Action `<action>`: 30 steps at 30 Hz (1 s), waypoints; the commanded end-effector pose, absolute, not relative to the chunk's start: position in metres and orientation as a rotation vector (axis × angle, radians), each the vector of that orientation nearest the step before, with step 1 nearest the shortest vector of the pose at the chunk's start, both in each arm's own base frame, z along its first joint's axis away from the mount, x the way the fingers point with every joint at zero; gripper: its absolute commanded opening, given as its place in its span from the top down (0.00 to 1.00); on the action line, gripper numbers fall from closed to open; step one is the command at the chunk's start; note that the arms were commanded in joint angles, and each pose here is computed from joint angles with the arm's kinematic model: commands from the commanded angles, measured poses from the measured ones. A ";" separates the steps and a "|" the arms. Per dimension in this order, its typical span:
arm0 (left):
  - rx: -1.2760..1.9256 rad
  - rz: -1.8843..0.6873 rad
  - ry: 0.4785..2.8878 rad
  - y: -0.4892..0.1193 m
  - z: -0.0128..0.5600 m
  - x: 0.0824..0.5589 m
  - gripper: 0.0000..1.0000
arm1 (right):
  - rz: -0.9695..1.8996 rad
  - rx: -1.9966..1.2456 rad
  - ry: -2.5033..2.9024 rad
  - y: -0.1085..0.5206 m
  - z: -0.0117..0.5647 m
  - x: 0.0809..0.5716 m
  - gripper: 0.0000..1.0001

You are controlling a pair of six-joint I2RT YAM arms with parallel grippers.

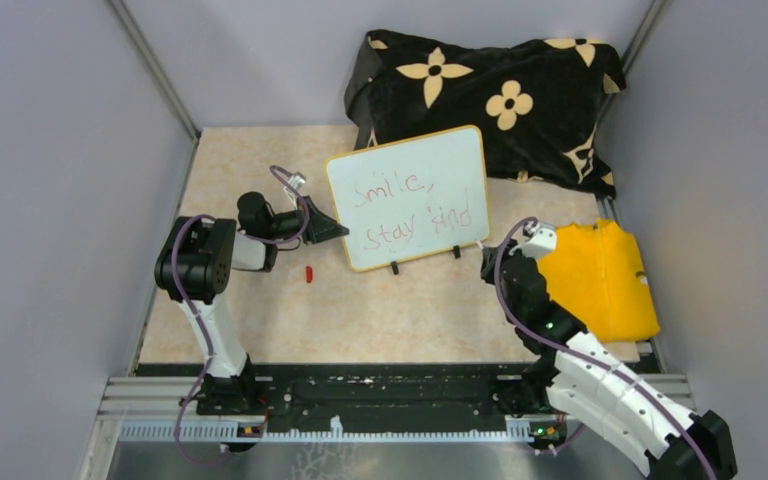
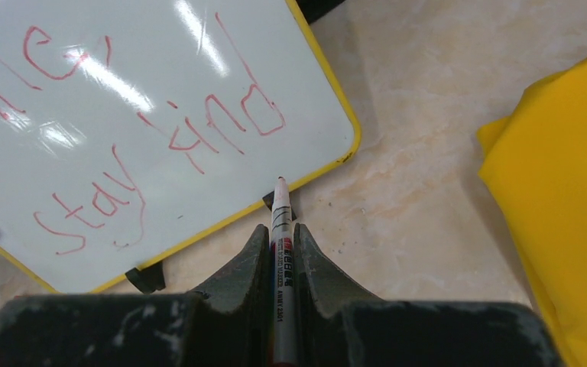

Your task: Write a sentence on the whiteboard

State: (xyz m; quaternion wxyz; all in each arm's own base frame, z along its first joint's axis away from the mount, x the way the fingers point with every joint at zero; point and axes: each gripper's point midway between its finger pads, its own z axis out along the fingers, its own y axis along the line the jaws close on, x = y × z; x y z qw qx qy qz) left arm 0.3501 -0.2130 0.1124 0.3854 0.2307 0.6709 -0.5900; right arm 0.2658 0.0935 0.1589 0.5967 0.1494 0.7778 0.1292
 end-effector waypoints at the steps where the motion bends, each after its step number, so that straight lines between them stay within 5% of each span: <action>1: 0.483 -1.515 1.817 -0.212 0.090 0.352 0.95 | 0.371 0.449 1.724 0.095 0.188 0.281 1.00; 30: 0.480 -1.520 1.812 -0.213 0.091 0.353 0.95 | 0.455 0.620 1.686 0.088 0.182 0.322 1.00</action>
